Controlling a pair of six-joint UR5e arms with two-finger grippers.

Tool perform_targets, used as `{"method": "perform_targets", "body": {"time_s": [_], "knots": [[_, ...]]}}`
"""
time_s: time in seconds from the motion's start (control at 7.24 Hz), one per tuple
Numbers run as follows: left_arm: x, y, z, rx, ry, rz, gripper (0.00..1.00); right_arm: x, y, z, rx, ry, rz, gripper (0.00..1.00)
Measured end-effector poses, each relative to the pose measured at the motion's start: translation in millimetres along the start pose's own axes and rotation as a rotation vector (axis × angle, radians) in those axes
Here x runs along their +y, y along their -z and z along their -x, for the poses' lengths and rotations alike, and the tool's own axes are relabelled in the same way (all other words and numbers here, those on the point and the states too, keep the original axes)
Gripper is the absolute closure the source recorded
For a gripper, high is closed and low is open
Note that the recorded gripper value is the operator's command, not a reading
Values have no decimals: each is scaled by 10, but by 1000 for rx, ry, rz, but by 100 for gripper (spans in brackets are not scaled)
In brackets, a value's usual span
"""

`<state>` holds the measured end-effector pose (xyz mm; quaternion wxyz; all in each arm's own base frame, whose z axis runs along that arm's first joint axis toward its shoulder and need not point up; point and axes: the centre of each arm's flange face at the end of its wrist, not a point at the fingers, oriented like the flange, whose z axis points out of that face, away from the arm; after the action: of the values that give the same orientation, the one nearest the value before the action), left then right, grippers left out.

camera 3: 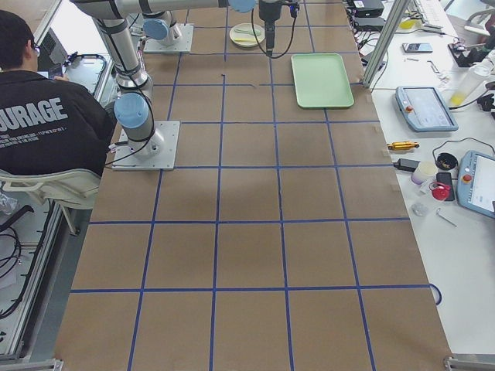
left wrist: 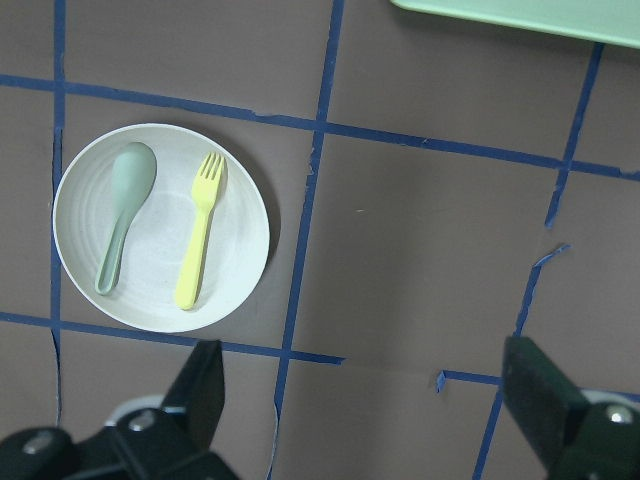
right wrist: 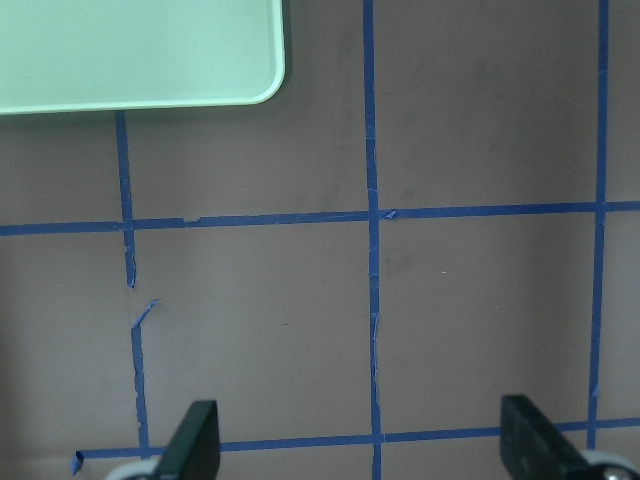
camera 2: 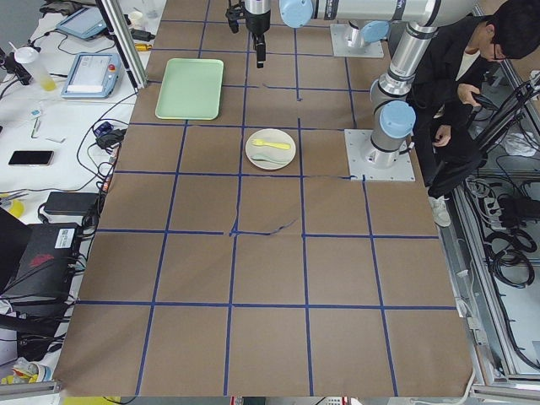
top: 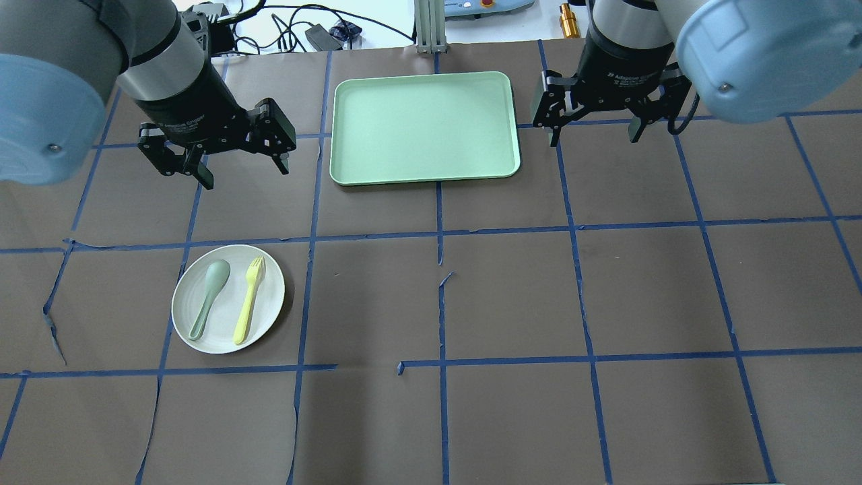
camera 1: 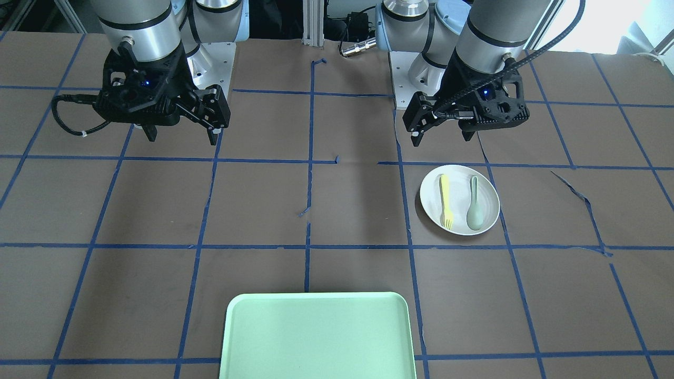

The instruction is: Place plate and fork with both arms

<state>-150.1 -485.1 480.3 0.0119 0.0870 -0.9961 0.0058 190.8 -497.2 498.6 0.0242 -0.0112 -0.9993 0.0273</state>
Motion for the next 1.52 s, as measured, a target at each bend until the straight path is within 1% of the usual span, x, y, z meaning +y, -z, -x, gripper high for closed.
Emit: {"method": "perform_targets", "body": {"time_s": [0.55, 0.83, 1.52], "knots": [[51, 26, 6, -6, -15, -2, 0, -8, 3, -4, 0, -2, 0, 0], [64, 85, 16, -25, -18, -5, 0, -5, 6, -4, 0, -2, -1, 0], [34, 190, 24, -40, -14, 27, 0, 10, 36, -2, 1, 2, -6, 0]]}}
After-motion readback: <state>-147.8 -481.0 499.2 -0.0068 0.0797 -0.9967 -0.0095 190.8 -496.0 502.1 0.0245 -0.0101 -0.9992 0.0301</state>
